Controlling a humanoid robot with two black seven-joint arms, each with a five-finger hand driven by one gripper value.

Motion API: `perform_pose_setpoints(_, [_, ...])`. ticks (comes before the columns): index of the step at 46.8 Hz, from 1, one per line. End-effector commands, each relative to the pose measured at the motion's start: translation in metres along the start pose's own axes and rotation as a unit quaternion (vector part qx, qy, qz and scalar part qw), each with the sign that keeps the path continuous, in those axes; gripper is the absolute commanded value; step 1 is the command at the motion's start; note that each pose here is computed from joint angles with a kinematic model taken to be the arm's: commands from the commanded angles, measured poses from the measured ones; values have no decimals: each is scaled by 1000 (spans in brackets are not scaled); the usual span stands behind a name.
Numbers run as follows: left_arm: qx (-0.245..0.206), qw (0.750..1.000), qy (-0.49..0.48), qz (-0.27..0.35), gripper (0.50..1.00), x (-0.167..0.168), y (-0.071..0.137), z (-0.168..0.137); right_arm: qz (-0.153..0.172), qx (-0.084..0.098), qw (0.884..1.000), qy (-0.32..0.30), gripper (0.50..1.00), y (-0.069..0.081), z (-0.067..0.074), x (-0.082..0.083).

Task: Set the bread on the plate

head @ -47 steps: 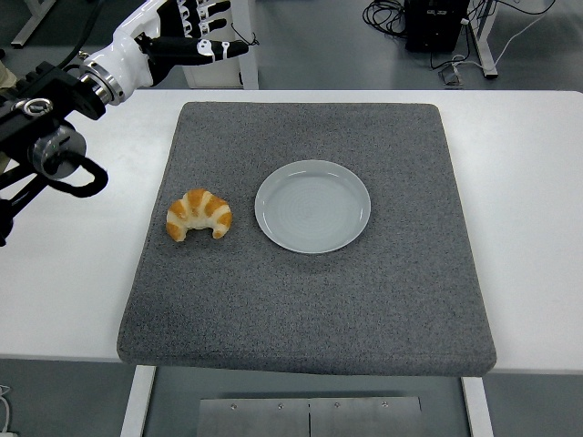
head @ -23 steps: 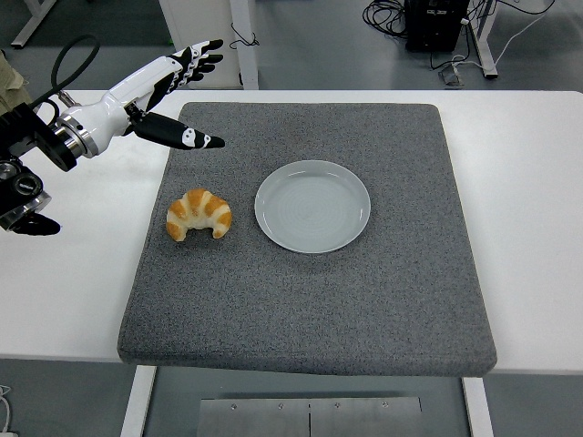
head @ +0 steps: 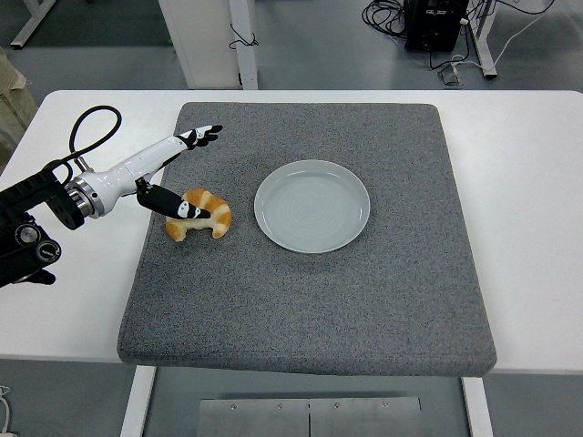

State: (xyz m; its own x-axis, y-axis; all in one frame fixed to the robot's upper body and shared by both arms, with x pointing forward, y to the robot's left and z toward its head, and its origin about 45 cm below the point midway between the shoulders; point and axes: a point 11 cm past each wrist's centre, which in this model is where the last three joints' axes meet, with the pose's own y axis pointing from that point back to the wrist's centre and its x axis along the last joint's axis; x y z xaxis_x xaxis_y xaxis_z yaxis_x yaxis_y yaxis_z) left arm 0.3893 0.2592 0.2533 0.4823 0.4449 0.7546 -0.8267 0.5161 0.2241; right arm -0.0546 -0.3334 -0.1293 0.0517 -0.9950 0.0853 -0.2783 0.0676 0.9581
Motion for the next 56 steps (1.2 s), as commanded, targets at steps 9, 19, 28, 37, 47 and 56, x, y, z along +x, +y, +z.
perform_pose_setpoints(9, [16, 999, -26, -10, 968, -5, 1, -6, 0, 0, 1000, 0, 1000, 0, 0, 0])
perform_pose_setpoints(19, [21, 998, -51, -15, 969, -9, 5, -14, 0, 0, 1000, 0, 1000, 0, 0, 0])
perform_pose_setpoints(28, [31, 997, -70, -15, 969, -11, 4, -25, 0, 0, 1000, 0, 1000, 0, 0, 0])
perform_pose_setpoints(37, [32, 997, -65, -15, 969, -18, -4, -27, 0, 0, 1000, 0, 1000, 0, 0, 0])
perform_pose_setpoints(47, [32, 998, -61, -14, 969, -22, -11, -27, 0, 0, 1000, 0, 1000, 0, 0, 0])
perform_pose_setpoints(56, [33, 998, -56, -15, 969, -29, -19, -28, 0, 0, 1000, 0, 1000, 0, 0, 0])
